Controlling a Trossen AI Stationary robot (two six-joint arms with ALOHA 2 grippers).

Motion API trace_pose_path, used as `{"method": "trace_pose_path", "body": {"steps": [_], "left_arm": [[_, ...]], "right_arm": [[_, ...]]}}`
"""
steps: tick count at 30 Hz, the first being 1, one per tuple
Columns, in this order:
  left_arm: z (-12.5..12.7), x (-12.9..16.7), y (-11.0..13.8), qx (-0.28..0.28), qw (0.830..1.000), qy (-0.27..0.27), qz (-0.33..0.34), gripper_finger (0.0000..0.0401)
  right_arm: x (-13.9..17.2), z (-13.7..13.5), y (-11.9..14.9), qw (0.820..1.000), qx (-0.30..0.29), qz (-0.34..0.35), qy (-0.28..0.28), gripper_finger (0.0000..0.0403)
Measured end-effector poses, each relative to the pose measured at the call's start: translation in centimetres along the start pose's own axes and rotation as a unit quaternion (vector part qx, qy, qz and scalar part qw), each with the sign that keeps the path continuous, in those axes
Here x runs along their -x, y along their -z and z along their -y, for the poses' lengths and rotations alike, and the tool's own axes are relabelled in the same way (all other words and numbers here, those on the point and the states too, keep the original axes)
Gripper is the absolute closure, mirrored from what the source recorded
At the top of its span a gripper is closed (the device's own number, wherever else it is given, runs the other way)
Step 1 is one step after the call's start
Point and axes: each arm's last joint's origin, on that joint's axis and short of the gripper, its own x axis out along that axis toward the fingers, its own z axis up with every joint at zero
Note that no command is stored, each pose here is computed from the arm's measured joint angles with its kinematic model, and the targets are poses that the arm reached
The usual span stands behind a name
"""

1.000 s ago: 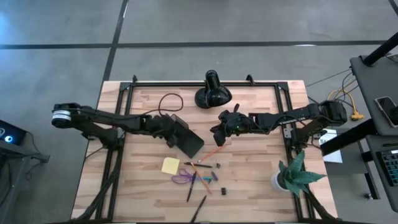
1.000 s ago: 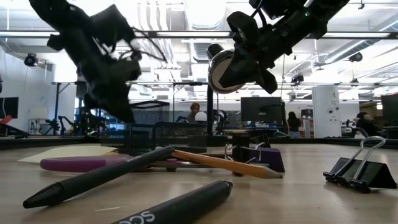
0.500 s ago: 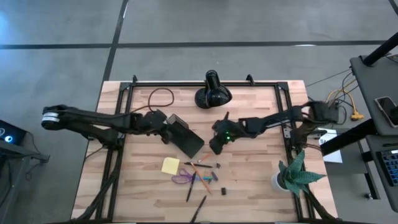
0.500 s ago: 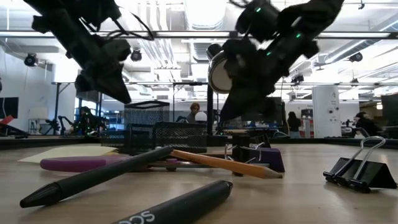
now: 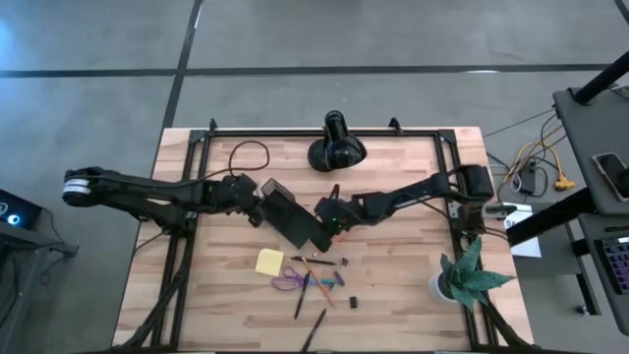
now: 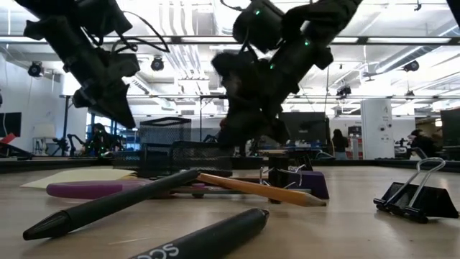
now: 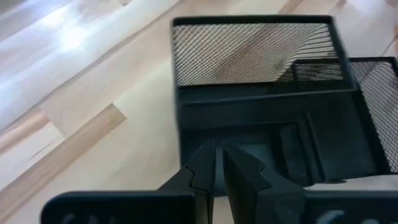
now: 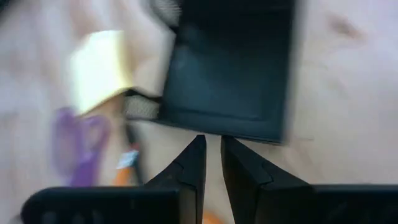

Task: Pick and place office supplies into organizer
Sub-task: Prepare the black desk organizer

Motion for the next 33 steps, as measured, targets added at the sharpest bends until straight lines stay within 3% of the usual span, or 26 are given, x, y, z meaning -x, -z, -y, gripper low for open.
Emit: {"method": "trace_pose_path", "body": {"steps": [4, 9, 14, 23, 33], "left_arm": [[0.0, -0.1, 0.1, -0.011, 1.000, -0.002, -0.003, 0.0388], [-0.1, 0.0, 0.1, -0.015, 1.000, 0.000, -0.001, 0.0388], [-0.1, 0.1, 0.1, -0.041, 0.999, -0.001, -0.002, 0.0388], [-0.7, -1.0, 1.5, -0.079, 0.997, -0.003, -0.008, 0.0388], [-1.2, -3.0, 3.4, -0.069, 0.997, 0.004, 0.014, 0.0388]], "right_arm": [[0.0, 0.7, -0.8, 0.993, -0.028, 0.054, 0.105, 0.0360], [0.4, 1.8, -2.2, 0.978, -0.059, 0.117, 0.164, 0.0360], [1.1, 1.7, -3.1, 0.979, -0.069, 0.116, 0.149, 0.0360], [1.8, -0.2, -2.1, 0.983, -0.095, 0.108, 0.118, 0.0360], [1.8, -0.4, -2.1, 0.981, -0.113, 0.111, 0.112, 0.0360]]}}
